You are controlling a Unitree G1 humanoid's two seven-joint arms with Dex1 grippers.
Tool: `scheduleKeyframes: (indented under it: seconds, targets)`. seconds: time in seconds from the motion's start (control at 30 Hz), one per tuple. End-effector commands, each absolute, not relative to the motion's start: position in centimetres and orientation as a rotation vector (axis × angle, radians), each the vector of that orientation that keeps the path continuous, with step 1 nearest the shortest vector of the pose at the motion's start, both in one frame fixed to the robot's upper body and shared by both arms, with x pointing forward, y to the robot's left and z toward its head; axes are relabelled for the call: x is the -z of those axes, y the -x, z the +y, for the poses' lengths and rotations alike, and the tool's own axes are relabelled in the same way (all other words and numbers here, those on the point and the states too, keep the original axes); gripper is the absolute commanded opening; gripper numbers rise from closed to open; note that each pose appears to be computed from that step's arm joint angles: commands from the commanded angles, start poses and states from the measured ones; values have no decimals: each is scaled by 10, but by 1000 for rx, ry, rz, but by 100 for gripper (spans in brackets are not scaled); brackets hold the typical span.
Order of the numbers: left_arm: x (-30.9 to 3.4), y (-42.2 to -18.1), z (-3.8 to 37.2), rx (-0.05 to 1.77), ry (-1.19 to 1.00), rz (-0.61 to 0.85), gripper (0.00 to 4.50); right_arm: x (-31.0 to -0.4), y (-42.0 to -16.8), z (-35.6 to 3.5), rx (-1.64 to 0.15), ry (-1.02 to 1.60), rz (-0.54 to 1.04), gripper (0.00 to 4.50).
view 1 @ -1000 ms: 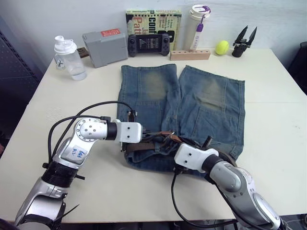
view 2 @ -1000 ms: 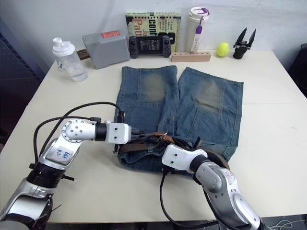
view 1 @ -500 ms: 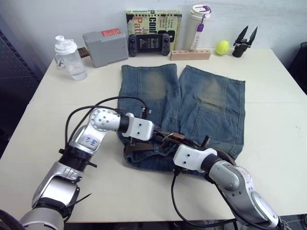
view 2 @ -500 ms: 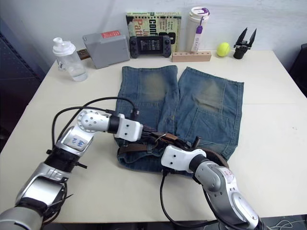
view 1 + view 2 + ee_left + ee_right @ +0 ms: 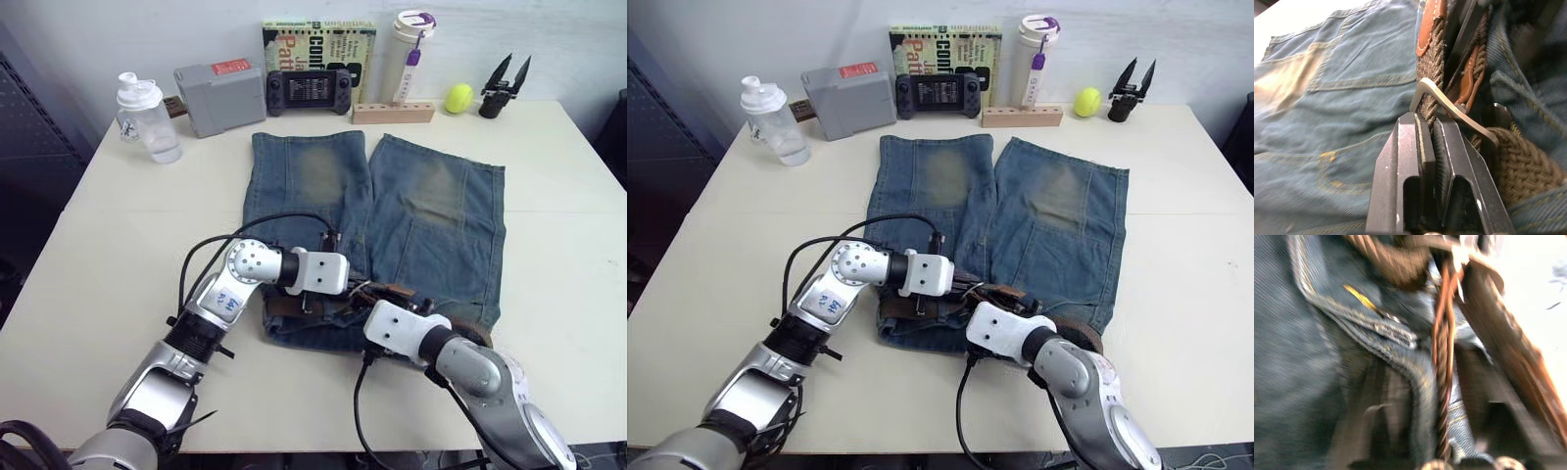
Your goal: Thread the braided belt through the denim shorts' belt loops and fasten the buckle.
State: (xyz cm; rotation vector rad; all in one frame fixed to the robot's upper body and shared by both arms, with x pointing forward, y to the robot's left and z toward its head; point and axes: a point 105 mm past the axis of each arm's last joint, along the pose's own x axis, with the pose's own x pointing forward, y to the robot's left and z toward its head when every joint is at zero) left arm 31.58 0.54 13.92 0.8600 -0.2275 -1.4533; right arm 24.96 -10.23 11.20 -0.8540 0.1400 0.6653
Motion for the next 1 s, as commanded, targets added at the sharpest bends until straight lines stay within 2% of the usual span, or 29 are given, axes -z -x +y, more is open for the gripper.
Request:
scheduleKeyframes:
  seconds: [0.03,0.07,0.1,0.13,0.3,0.43,0.63,1.0]
  targets:
    - [-138,-308,-2,1461,-859,-258,0,-134,-236,-112,-682,674,179,353]
    - [-138,-308,-3,1461,-856,-257,0,-138,-232,-116,-691,634,200,404]
    - [-137,-307,-4,1462,-854,-256,0,-141,-228,-121,-707,622,221,434]
    - [-136,-307,-4,1463,-850,-256,0,-145,-226,-127,-713,599,243,443]
    - [-135,-306,-7,1461,-841,-256,0,-169,-226,-151,-728,487,285,443]
    - [-135,-305,-9,1459,-837,-259,0,-193,-243,-151,-692,567,175,443]
    - [-137,-307,-9,1447,-845,-264,0,-189,-248,-148,-712,715,176,443]
    - [-139,-306,-9,1446,-858,-274,0,-164,-259,-139,-732,907,175,443]
